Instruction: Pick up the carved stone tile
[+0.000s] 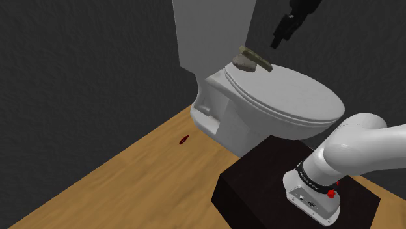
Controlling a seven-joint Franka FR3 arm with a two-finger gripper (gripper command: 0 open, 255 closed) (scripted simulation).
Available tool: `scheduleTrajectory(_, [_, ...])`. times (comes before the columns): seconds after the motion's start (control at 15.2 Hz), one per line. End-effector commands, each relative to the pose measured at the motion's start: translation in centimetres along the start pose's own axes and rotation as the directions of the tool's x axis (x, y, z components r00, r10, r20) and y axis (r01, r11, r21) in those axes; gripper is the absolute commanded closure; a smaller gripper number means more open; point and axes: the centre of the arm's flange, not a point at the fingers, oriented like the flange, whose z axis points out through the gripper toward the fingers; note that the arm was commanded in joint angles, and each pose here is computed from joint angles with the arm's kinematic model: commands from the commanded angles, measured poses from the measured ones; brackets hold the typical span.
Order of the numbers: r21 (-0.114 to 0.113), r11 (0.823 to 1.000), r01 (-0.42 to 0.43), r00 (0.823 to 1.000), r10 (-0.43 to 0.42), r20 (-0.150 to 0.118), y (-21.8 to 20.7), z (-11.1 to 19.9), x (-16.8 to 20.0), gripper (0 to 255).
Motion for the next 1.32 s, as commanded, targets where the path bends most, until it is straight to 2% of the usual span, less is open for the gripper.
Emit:
scheduleTrajectory(0.0, [0.000, 1.000, 0.000, 1.000, 0.000, 0.000, 0.0, 0.0, 0.0, 0])
scheduleTrajectory(0.26, [-0.149, 0.989, 0.024, 0.998, -0.031, -0.046, -0.2, 4.9, 0.2, 0])
scheduleTrajectory(0.4, [-0.223, 0.974, 0.033, 0.997, -0.049, -0.067, 0.0, 7.4, 0.5, 0])
scheduleTrajectory(0.59, [-0.331, 0.943, 0.043, 0.992, -0.079, -0.095, 0.6, 11.0, 0.9, 0])
scheduleTrajectory(0.73, [-0.402, 0.915, 0.047, 0.989, -0.100, -0.112, 1.2, 13.4, 1.3, 0])
scheduleTrajectory(0.92, [-0.503, 0.863, 0.049, 0.982, -0.134, -0.135, 2.4, 16.8, 1.9, 0])
scheduleTrajectory(1.25, [-0.656, 0.753, 0.042, 0.967, -0.196, -0.163, 5.2, 22.1, 3.4, 0])
